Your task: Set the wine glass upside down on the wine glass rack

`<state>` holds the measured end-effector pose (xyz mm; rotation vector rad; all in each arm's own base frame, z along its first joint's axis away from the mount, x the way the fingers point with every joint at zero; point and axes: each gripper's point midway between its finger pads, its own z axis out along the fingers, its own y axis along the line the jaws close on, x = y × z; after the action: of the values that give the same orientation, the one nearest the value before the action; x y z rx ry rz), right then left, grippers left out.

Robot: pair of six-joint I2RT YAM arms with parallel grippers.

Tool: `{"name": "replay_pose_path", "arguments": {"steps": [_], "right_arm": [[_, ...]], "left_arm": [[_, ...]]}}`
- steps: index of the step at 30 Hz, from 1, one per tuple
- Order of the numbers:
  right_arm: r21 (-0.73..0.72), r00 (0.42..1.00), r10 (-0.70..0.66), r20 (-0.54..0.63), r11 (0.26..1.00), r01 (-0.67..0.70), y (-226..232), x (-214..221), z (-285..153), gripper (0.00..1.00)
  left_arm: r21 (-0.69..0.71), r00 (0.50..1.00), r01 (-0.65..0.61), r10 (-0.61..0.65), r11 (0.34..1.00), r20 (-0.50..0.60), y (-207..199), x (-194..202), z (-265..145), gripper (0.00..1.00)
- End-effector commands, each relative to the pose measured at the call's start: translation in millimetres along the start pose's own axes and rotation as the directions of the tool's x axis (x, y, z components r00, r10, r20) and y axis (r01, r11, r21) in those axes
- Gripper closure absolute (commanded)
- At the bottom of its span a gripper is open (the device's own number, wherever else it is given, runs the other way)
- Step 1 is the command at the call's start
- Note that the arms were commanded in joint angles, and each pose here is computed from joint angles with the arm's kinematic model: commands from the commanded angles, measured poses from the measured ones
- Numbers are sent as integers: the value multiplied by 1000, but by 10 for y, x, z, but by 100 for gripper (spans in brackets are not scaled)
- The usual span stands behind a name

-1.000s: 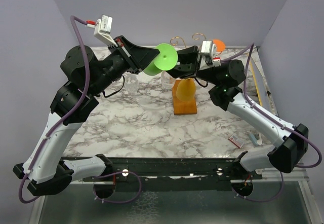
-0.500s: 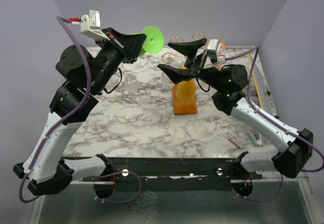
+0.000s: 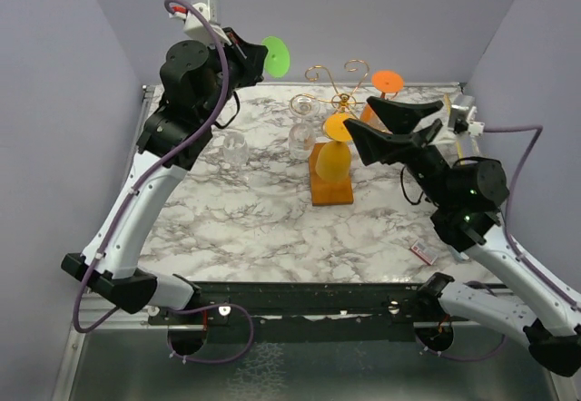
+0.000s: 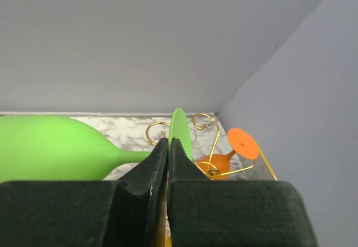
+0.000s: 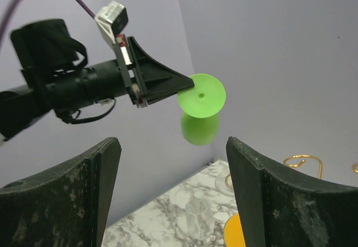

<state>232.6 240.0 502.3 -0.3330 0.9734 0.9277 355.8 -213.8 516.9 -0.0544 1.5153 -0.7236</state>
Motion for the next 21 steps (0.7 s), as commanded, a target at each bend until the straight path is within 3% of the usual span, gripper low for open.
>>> {"name": "replay_pose_path", "arguments": {"steps": [1,6,13,21], "right_arm": [[163,988,122,-94,981,-106,-166,147,-371,21],[234,981,170,-90,961,-145,-208,65,-682,22],[240,975,219,-48,950,-202,-137,-154,-903,23],[236,961,272,-44,938,-254,-86,-175,-984,24]], "left_arm": [[100,1000,8,-10,995,16,-71,-185,127,100],[161,999,36,-31,986,-35,19,-94,456,100],[213,963,240,-205,947,-174,167,235,908,100],[162,896,397,-344,903,-281,277,590,961,100]]}}
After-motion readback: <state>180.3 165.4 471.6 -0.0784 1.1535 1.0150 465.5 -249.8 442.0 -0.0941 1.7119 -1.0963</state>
